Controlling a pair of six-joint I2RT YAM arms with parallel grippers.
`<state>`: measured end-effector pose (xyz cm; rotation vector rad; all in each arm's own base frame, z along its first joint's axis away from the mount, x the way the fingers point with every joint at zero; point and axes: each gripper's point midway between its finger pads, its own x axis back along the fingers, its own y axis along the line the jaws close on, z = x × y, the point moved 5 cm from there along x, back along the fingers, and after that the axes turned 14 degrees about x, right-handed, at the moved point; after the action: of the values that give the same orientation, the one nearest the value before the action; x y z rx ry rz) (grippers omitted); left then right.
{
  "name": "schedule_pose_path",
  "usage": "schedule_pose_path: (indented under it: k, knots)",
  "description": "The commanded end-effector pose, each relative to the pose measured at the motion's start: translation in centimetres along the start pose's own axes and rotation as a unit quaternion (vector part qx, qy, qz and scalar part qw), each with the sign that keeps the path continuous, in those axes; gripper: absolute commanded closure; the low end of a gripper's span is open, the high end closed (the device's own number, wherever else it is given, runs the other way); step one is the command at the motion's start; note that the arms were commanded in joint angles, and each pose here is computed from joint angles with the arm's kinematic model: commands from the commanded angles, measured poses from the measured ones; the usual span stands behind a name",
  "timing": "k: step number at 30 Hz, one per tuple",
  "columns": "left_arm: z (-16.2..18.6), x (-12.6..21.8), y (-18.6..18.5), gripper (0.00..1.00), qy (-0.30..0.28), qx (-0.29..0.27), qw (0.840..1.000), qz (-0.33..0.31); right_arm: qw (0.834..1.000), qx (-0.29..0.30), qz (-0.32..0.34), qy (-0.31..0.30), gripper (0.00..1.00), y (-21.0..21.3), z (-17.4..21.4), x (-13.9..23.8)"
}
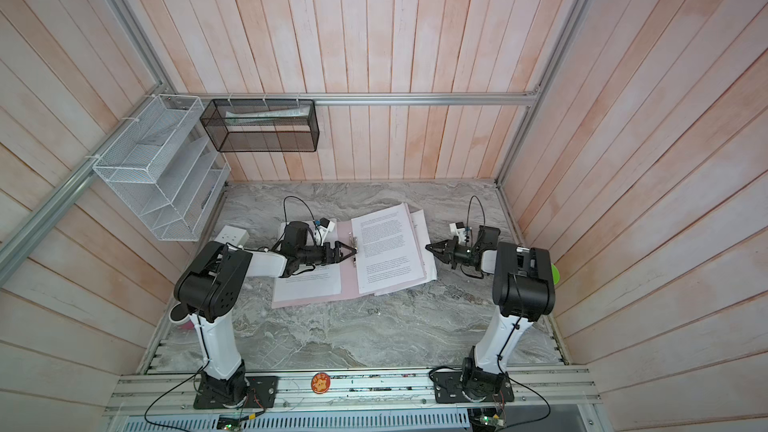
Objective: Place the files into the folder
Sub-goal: 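Lift the document with the right gripper and carry it over the folder, then lower the document onto the folder over the clip with the right gripper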
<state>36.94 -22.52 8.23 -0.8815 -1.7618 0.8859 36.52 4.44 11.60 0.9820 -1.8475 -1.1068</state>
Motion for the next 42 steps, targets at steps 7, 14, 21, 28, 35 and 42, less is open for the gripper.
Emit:
schedule_pose_path:
  k: [7,14,21,28,35,42]
  knots:
    - [-0.6,0.3,-0.5,0.0,-0.007,-0.002,1.0,-0.001,0.991,0.048,-0.05,-0.116,1.0,7.1,-4.9,4.3]
    - [-0.9,0.5,-0.9,0.0,-0.015,-0.003,1.0,-0.002,0.976,0.107,-0.071,-0.175,1.0,13.6,-7.5,6.5]
    - [-1.5,1.0,-1.7,0.0,-0.031,-0.004,1.0,0.0,0.96,0.167,-0.095,-0.204,1.0,20.7,-8.9,7.5]
    - [-2.2,2.6,-2.9,0.0,-0.059,0.003,0.998,0.008,0.953,0.221,-0.127,-0.162,1.0,25.9,-7.7,4.1]
    - [-2.2,5.5,-4.2,0.0,-0.091,0.001,0.996,0.007,0.953,0.244,-0.154,-0.094,1.0,26.1,-6.0,0.0]
    - [-1.6,7.0,-4.2,0.0,-0.103,-0.006,0.995,-0.012,0.974,0.191,-0.112,-0.052,1.0,18.6,-4.0,-2.4]
